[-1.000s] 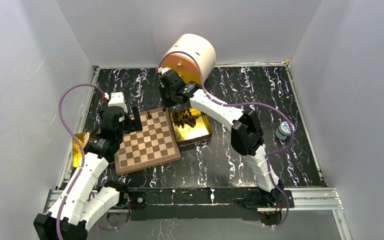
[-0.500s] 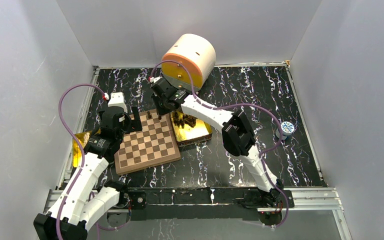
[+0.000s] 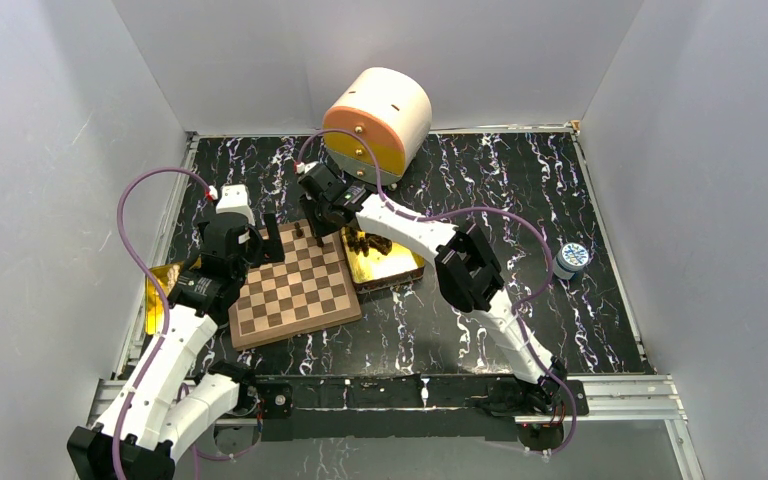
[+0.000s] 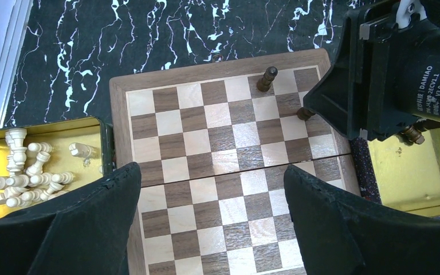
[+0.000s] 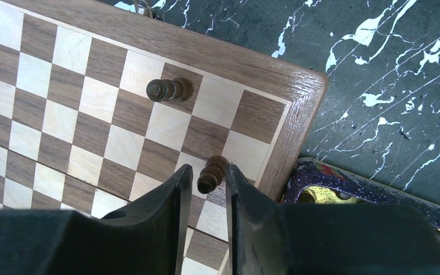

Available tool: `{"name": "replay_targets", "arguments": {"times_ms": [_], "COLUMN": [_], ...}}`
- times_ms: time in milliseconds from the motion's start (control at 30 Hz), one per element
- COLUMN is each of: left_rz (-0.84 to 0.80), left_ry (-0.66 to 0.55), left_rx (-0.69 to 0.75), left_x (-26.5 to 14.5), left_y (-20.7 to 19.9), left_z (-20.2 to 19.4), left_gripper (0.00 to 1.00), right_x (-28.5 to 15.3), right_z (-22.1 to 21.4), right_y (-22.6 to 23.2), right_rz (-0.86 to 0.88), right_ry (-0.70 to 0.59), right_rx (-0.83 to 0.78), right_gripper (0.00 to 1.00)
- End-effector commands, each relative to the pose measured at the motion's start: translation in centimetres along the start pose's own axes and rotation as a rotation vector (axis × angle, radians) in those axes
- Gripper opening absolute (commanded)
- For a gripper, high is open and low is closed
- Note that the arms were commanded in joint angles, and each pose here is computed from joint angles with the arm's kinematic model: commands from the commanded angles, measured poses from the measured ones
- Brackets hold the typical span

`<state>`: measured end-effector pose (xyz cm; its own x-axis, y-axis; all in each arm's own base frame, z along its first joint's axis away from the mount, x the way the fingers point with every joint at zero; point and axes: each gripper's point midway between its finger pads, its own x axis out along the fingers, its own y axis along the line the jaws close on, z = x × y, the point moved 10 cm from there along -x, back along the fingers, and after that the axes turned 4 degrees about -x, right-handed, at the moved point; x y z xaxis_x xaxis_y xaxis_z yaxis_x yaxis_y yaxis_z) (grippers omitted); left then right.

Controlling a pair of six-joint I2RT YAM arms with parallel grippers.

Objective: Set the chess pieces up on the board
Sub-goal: Place the chess piece on the chessboard, then pick up the chess piece from the chessboard.

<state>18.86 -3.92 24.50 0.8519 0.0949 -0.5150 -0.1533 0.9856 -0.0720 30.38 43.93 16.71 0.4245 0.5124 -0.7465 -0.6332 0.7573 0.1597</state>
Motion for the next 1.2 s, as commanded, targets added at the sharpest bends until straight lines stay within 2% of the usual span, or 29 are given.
{"name": "replay_targets", "arguments": {"times_ms": [0, 100, 267, 433, 733, 900, 1167], "left_rz": [0.012, -0.012, -0.082, -0.171, -0.197, -0.175, -0.167], "left_ry": [-0.008, 0.01, 0.046, 0.114, 0.279, 0.349, 0.397], "left_rx": [-0.022, -0.028, -0.066, -0.077, -0.04, -0.023, 0.019], "left_x": [-0.1, 0.2, 0.7, 1.5, 6.2, 8.9, 11.6], "left_y": [0.0, -0.3, -1.4, -2.9, -5.5, -6.4, -7.6], "left_z": [0.3, 0.1, 0.5, 1.2, 1.8, 1.5, 0.9], "left_gripper": [0.93, 0.92, 0.88, 0.7, 0.52, 0.47, 0.41], "right_x": [-2.5, -4.2, -7.9, -12.1, -18.7, -21.1, -22.7], "right_z": [3.0, 3.4, 3.2, 0.9, -3.8, -5.8, -7.5], "right_y": [0.8, 1.0, 0.3, -1.2, -3.4, -4.2, -4.7], "right_rz": [0.037, 0.061, 0.028, -0.035, -0.075, -0.078, -0.064], "right_ry": [-0.108, -0.119, -0.143, -0.163, -0.28, -0.346, -0.367], "right_rx": [-0.003, -0.007, -0.019, -0.033, -0.002, 0.02, 0.025], "right_gripper": [0.4, 0.44, 0.46, 0.48, 0.51, 0.51, 0.51]}}
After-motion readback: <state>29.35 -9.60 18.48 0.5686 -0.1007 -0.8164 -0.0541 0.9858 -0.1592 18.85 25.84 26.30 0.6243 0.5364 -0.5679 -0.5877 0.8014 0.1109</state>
